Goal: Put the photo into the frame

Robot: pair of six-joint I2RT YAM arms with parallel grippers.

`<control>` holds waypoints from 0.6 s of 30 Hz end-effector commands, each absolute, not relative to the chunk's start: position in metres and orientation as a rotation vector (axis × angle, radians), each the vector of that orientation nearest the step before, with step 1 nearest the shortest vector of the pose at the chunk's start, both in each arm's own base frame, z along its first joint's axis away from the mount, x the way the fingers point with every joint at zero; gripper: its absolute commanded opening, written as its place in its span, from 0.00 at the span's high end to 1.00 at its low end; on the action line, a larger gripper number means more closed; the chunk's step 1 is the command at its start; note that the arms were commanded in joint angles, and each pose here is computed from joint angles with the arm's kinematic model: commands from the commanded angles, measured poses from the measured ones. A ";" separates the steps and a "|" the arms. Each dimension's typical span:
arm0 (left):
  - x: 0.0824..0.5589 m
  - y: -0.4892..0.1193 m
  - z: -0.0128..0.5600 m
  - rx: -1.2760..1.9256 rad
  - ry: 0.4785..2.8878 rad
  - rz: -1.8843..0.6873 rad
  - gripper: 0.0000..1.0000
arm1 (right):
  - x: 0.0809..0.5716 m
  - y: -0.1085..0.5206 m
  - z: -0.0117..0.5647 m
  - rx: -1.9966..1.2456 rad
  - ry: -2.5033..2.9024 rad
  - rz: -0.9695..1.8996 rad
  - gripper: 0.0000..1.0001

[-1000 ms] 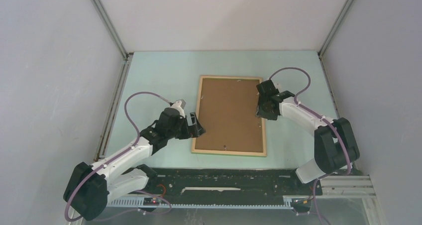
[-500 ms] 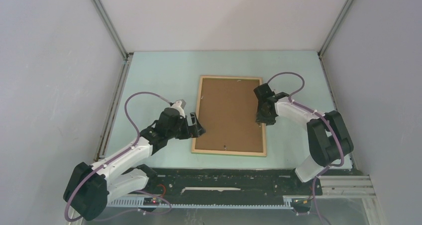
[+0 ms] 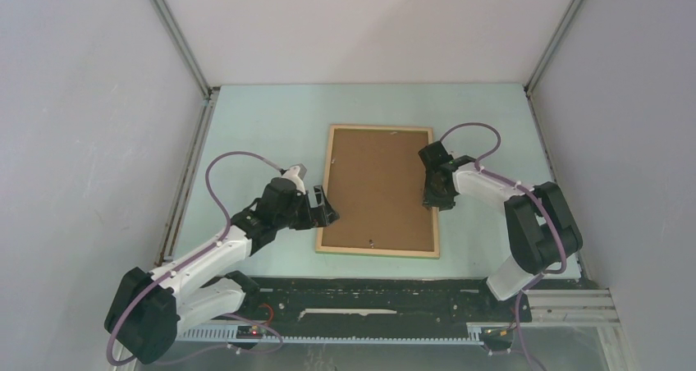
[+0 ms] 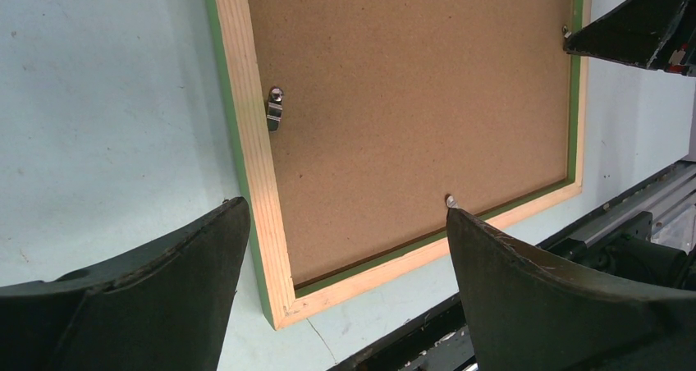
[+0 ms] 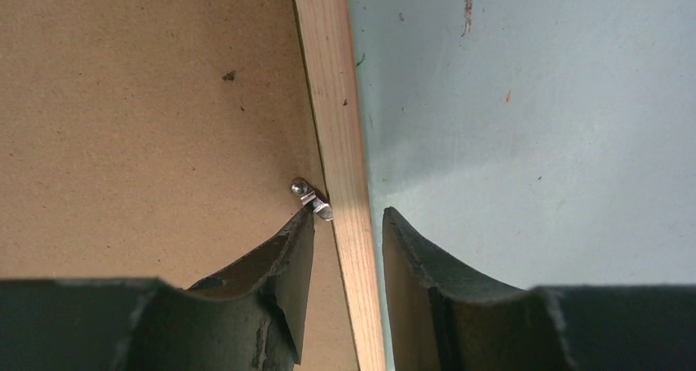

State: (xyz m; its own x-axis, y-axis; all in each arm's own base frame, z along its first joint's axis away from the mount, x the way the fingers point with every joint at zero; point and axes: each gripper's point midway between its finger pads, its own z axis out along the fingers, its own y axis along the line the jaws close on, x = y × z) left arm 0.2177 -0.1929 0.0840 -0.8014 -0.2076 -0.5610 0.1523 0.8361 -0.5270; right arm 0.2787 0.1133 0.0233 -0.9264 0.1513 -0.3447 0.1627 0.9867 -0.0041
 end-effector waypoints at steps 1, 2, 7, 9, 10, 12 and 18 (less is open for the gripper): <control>0.216 -0.195 0.083 -0.030 2.382 -0.771 0.03 | 0.289 0.111 0.013 0.209 2.742 -0.070 0.57; 0.216 -0.195 0.083 -0.030 2.382 -0.771 0.03 | 0.291 0.111 0.012 0.209 2.737 -0.068 0.58; 0.214 -0.193 0.082 -0.036 2.384 -0.760 0.03 | 0.295 0.107 0.004 0.208 2.750 -0.070 0.81; 0.214 -0.192 0.081 -0.037 2.386 -0.756 0.03 | 0.294 0.106 0.001 0.202 2.762 -0.068 0.90; 0.214 -0.191 0.081 -0.037 2.387 -0.753 0.03 | 0.294 0.107 0.001 0.200 2.764 -0.048 0.91; 0.213 -0.191 0.081 -0.036 2.387 -0.749 0.03 | 0.293 0.110 0.003 0.201 2.771 -0.014 0.88; 0.214 -0.192 0.081 -0.035 2.390 -0.750 0.03 | 0.292 0.116 0.020 0.215 2.749 0.059 0.81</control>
